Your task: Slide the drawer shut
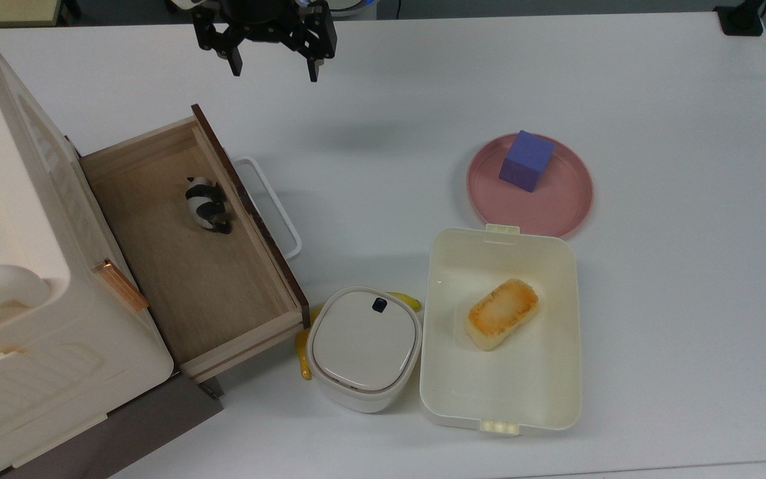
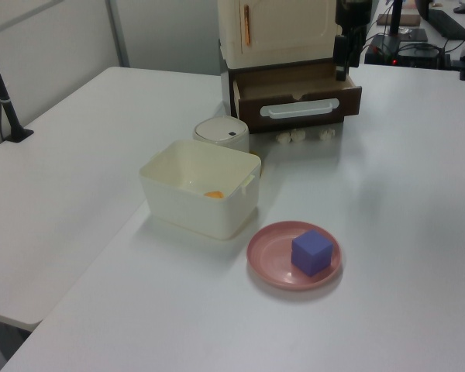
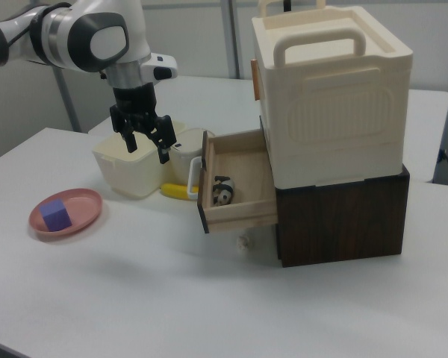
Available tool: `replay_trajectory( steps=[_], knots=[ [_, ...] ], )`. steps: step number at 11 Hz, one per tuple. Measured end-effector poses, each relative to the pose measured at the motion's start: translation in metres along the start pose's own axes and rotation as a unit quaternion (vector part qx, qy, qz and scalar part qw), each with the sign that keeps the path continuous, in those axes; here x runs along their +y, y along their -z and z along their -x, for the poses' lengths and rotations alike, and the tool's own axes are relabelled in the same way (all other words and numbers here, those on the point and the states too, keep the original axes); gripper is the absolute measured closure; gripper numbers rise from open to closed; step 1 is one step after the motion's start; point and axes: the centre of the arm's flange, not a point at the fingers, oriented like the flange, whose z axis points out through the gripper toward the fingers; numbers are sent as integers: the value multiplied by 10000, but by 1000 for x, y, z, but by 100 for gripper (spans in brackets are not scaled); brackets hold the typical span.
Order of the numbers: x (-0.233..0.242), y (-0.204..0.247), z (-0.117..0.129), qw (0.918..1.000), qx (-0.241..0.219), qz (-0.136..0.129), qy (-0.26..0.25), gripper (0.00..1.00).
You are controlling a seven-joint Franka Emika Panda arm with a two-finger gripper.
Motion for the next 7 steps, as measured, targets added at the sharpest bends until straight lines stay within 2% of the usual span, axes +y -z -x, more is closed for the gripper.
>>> replay_trajectory(
  steps=[7],
  knots=[
    [-1, -3, 3, 9999, -144, -19, -66, 2]
  ],
)
